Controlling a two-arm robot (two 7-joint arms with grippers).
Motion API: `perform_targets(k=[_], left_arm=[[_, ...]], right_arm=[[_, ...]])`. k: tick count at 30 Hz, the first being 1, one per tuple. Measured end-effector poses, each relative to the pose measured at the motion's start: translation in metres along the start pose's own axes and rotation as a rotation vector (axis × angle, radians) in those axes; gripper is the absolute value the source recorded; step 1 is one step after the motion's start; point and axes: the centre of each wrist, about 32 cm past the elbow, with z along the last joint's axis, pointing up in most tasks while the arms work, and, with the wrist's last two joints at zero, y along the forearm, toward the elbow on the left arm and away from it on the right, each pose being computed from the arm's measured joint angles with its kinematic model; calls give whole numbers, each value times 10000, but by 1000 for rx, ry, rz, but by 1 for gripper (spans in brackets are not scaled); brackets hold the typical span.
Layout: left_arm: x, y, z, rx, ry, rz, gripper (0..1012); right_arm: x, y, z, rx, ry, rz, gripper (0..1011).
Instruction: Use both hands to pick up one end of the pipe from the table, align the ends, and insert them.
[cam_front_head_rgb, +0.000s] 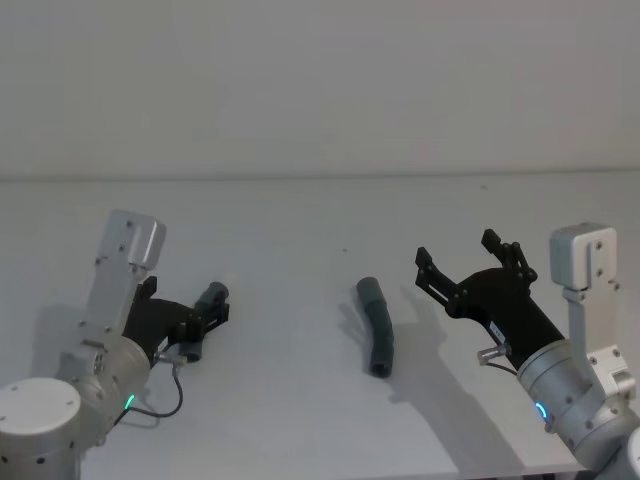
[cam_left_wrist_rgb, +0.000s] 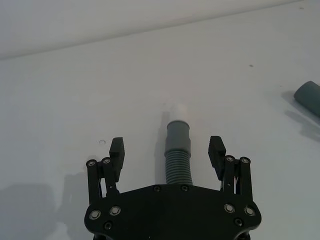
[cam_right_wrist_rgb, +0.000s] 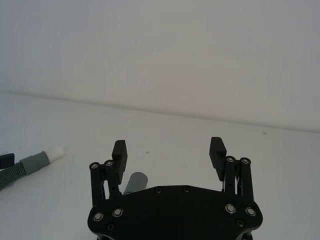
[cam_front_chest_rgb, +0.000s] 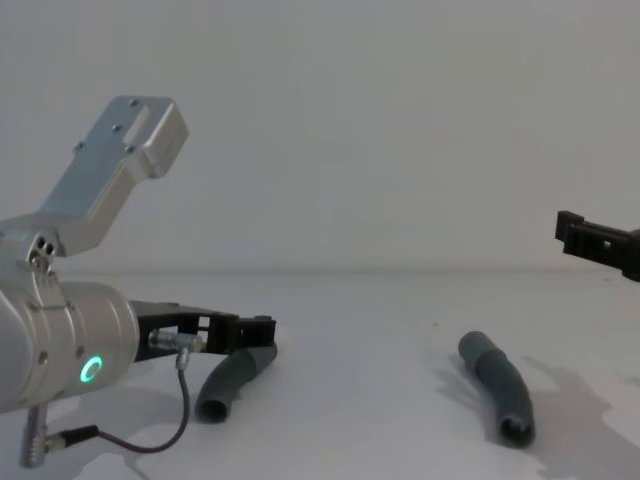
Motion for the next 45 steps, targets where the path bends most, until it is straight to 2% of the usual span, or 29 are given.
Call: perform_targets(k=[6, 12, 16, 20, 29, 45], left_arm=[[42, -76, 22, 10, 15, -12, 1001], [83, -144, 61, 28, 12, -30, 1001], [104, -192, 101, 46, -1, -47, 1001], [134, -251, 152, 74, -30, -66, 1001], [179, -335, 228, 120, -73, -89, 1002], [182, -373, 240, 170, -102, -103, 1001]], right_arm=[[0, 0, 0, 0, 0, 0, 1002], [0, 0, 0, 0, 0, 0, 1002], [0, 0, 0, 0, 0, 0, 1002], [0, 0, 0, 0, 0, 0, 1002], [0, 0, 0, 0, 0, 0, 1002], [0, 0, 0, 0, 0, 0, 1002]])
